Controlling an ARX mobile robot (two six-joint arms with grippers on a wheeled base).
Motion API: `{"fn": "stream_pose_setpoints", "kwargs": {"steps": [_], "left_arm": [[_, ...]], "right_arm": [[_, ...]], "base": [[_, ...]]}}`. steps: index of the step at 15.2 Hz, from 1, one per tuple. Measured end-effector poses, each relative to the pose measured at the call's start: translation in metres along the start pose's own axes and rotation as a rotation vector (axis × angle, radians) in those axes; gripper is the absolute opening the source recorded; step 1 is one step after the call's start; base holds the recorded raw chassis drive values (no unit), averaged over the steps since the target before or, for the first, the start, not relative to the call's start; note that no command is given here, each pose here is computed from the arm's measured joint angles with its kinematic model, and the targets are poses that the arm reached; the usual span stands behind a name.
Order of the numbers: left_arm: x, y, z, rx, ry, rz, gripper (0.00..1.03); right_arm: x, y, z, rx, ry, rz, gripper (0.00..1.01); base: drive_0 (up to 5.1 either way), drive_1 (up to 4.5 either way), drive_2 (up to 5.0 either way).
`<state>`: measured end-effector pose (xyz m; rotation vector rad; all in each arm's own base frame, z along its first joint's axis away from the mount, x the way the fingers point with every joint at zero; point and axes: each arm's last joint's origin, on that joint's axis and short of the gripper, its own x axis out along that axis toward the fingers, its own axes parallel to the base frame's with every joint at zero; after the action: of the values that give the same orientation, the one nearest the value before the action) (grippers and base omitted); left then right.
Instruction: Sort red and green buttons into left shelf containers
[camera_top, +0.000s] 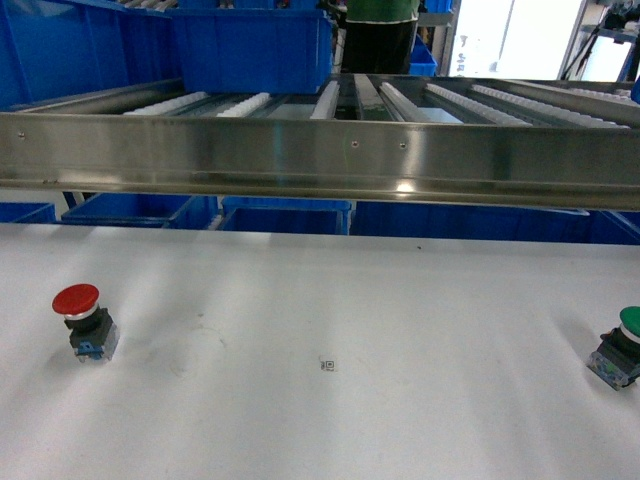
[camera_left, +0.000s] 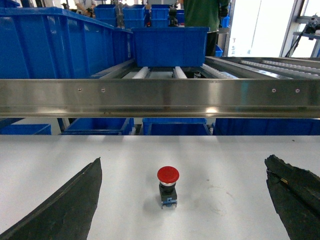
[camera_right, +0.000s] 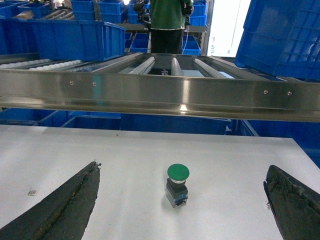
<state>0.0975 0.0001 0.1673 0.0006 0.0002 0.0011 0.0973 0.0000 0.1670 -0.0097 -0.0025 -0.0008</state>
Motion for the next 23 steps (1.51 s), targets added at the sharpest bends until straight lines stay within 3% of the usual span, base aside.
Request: {"fn": "stream_pose_setpoints", "kwargs": {"steps": [13,14,16,18,19,23], "left_arm": [[0.0,0.0,0.0,0.0,0.0,0.0,0.98],[0.0,0.002,0.001,-0.004,-0.007,-0.014,0.98],[0.009,0.015,0.006,-0.02,-0.043,0.024,0.98],[0.032,0.013,0.011,-0.028,-0.006,-0.076,0.98],[0.048,0.012,0.024,-0.025,-0.009,-0.116,0.98],[0.071,0.009,0.039,-0.029,0.019,-0.161,0.98]], "right_arm": [[0.0,0.0,0.0,0.0,0.0,0.0,0.98],[0.002,0.001,0.003,-0.003,-0.03,-0.011,0.98],[0.013,0.01,0.003,-0.017,0.003,0.017,0.98],[0.035,0.014,0.005,-0.038,0.077,0.039,0.98],[0.048,0.016,0.012,-0.046,0.096,0.05,0.98],[0.067,0.017,0.018,-0.057,0.131,0.058,0.98]], "base": [[0.0,0.0,0.0],[0.0,0.0,0.0],[0.0,0.0,0.0],[0.0,0.0,0.0],[0.0,0.0,0.0],[0.0,0.0,0.0]]}}
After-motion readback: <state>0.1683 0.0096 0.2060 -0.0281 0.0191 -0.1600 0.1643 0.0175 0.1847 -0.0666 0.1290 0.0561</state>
